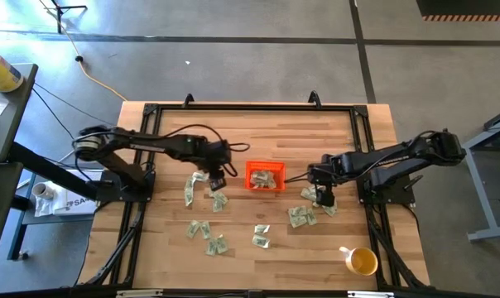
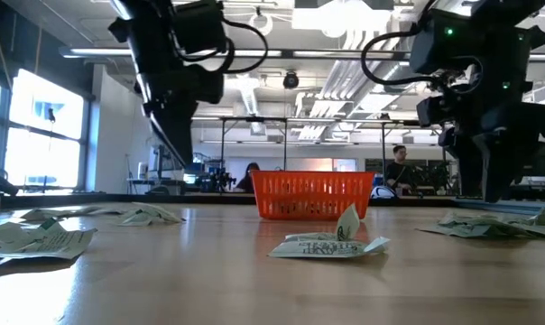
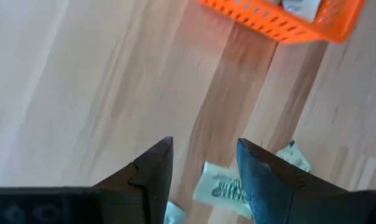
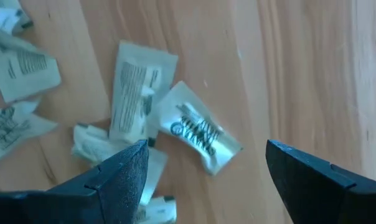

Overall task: Pick and place Stevia / Truvia into bins
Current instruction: Put the light green stevia packet into the orange basket

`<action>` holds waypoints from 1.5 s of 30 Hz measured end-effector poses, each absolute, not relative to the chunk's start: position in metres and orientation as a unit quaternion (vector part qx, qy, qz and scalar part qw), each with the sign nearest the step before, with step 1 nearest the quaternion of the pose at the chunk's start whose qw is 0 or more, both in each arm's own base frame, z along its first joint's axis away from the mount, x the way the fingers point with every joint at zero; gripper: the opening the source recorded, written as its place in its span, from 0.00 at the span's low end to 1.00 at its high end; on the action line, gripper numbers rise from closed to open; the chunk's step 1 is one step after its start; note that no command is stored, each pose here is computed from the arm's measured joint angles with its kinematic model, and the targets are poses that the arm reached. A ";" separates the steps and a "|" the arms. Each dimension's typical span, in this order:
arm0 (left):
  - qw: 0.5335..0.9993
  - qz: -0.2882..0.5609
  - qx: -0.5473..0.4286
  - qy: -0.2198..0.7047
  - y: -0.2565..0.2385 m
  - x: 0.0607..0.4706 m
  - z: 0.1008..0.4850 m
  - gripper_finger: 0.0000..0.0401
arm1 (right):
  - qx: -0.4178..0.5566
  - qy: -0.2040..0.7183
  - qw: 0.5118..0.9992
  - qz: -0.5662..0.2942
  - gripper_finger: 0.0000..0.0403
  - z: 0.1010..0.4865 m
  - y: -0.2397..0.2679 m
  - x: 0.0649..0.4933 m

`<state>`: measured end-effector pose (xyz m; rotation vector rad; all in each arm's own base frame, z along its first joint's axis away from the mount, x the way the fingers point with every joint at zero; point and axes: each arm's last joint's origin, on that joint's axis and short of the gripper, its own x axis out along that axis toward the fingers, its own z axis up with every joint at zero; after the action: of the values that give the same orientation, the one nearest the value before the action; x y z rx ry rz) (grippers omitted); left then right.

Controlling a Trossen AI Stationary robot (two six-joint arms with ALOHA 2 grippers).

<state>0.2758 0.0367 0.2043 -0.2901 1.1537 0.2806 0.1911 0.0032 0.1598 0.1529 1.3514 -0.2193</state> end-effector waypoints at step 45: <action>0.825 0.172 -0.163 0.512 0.037 0.266 0.203 0.53 | 0.143 0.510 0.841 -0.111 0.02 0.221 -0.022 0.269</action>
<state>0.2661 0.0368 0.2027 -0.3454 1.0892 0.3664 0.2693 -0.0218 0.2214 0.3024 1.0775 -0.2349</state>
